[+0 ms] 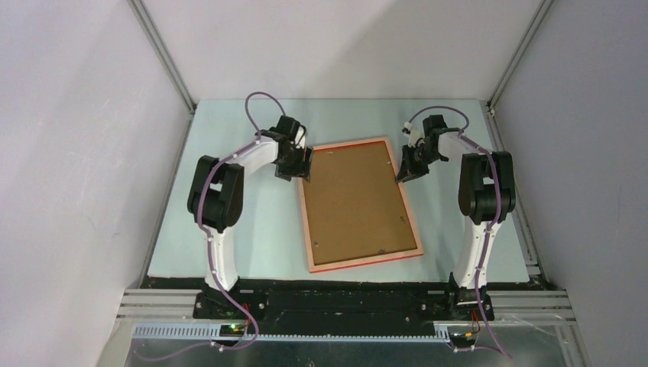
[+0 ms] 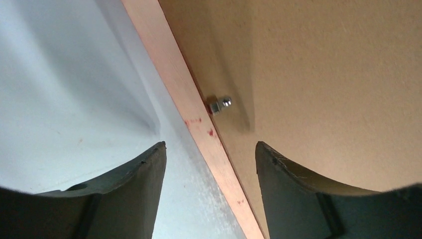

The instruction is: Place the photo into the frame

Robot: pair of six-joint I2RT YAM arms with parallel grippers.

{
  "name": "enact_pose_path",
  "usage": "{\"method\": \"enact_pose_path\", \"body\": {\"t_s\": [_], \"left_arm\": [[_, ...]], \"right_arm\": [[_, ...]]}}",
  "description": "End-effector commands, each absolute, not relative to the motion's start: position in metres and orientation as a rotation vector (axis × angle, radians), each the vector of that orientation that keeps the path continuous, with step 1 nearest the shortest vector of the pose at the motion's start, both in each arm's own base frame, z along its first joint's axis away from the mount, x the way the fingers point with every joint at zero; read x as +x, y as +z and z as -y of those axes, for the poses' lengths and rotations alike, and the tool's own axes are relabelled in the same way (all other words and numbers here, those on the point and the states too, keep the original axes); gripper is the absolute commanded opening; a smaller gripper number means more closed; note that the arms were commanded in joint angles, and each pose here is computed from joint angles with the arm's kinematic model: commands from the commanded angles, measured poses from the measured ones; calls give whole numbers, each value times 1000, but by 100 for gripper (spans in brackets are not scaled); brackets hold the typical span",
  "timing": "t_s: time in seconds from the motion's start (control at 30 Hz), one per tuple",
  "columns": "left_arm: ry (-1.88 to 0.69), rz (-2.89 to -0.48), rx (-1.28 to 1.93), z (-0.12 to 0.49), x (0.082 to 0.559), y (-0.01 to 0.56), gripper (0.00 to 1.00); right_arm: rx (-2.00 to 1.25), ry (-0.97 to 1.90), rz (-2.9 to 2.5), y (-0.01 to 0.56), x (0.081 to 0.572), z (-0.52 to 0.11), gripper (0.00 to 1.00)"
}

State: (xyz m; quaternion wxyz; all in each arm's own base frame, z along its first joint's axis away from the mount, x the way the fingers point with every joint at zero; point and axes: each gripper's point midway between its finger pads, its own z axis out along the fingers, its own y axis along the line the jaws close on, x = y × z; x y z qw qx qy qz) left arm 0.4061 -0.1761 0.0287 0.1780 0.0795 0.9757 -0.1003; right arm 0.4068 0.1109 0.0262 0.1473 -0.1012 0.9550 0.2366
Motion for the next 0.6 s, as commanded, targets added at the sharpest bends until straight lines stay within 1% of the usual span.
{"method": "enact_pose_path", "body": {"t_s": [0.0,0.17,0.23,0.37,0.57], "left_arm": [[-380,-2698,297,186,394,60,69],[-426,-2742,329,186,368,52,54],[-440,-2766,335,186,358,46,51],[-455,-2791,337,188,352,39,48],[-482,-2792,319,194,357,38,46]], "right_arm": [[-293,728,-2705,44,405,-112,0],[-305,726,-2699,46,401,-110,0],[-302,730,-2699,46,400,-109,0],[-295,731,-2694,48,400,-108,0],[-295,734,-2689,50,397,-109,0]]}}
